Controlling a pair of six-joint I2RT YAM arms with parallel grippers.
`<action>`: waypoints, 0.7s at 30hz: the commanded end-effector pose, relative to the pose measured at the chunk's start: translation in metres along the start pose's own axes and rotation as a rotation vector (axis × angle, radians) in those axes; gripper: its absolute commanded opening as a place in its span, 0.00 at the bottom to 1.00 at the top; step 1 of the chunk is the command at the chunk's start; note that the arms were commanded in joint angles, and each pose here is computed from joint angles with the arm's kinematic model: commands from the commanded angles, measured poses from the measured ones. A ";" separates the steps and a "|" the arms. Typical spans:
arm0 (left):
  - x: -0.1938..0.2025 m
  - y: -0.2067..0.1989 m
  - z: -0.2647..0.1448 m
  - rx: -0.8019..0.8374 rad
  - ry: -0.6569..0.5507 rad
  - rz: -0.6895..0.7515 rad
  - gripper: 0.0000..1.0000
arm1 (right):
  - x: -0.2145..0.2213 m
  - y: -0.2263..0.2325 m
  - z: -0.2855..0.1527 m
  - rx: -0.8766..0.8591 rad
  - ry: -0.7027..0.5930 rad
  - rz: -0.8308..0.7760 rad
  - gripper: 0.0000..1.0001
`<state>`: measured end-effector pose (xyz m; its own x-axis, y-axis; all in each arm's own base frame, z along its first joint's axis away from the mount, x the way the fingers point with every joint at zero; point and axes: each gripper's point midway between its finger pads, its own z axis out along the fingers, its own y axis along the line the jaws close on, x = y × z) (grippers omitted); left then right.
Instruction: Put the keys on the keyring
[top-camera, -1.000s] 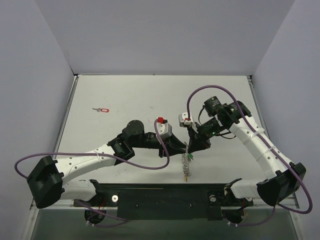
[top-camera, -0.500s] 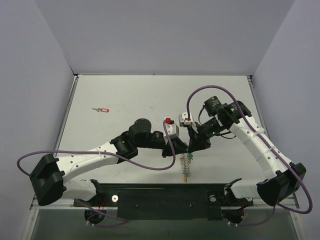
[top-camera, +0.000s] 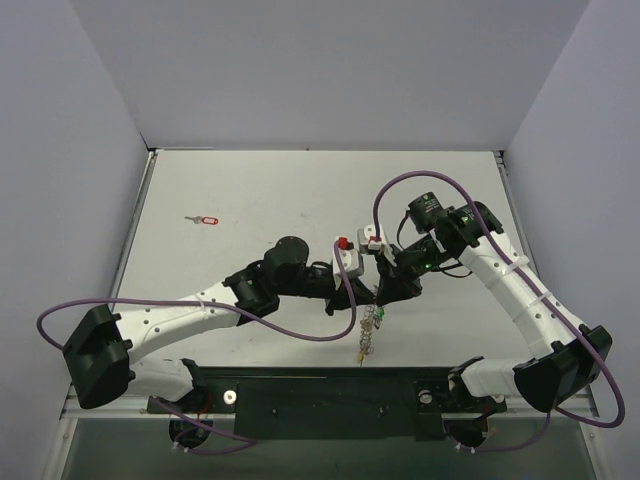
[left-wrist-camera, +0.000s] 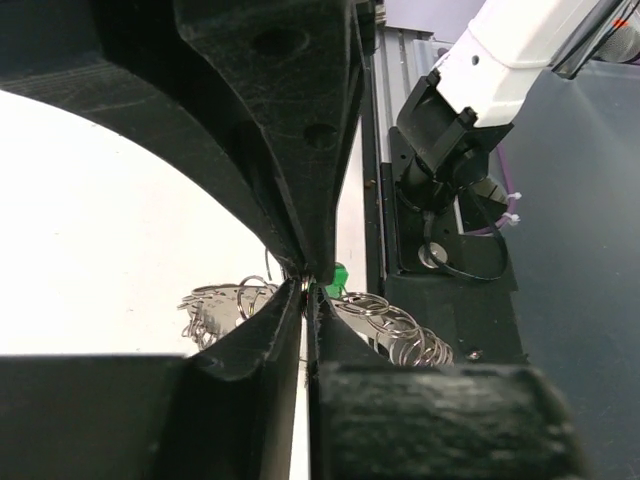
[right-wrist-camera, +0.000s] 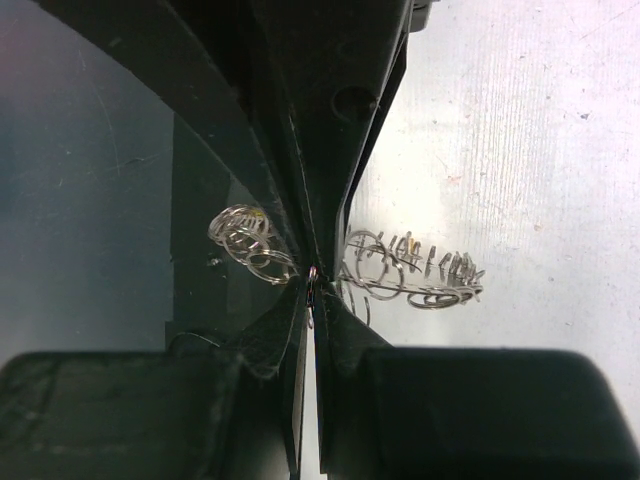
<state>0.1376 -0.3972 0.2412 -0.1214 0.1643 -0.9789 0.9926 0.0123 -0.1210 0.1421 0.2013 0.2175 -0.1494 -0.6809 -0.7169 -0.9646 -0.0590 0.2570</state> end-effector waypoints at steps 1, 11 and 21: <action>-0.024 0.000 0.004 0.003 -0.043 0.037 0.06 | -0.013 0.012 -0.003 -0.037 -0.047 -0.003 0.00; -0.040 0.006 -0.013 -0.101 -0.183 0.013 0.00 | -0.029 0.009 -0.018 -0.002 -0.197 0.116 0.25; -0.096 -0.001 -0.054 -0.136 -0.684 -0.059 0.00 | -0.057 0.003 -0.037 -0.013 -0.437 0.363 0.38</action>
<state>0.1489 -0.3737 0.2398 -0.1997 -0.1064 -0.9741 0.9603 0.1765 -0.2162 0.1601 0.2021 0.2668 -0.4327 -0.3840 -0.8157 -0.9004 0.1385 0.4125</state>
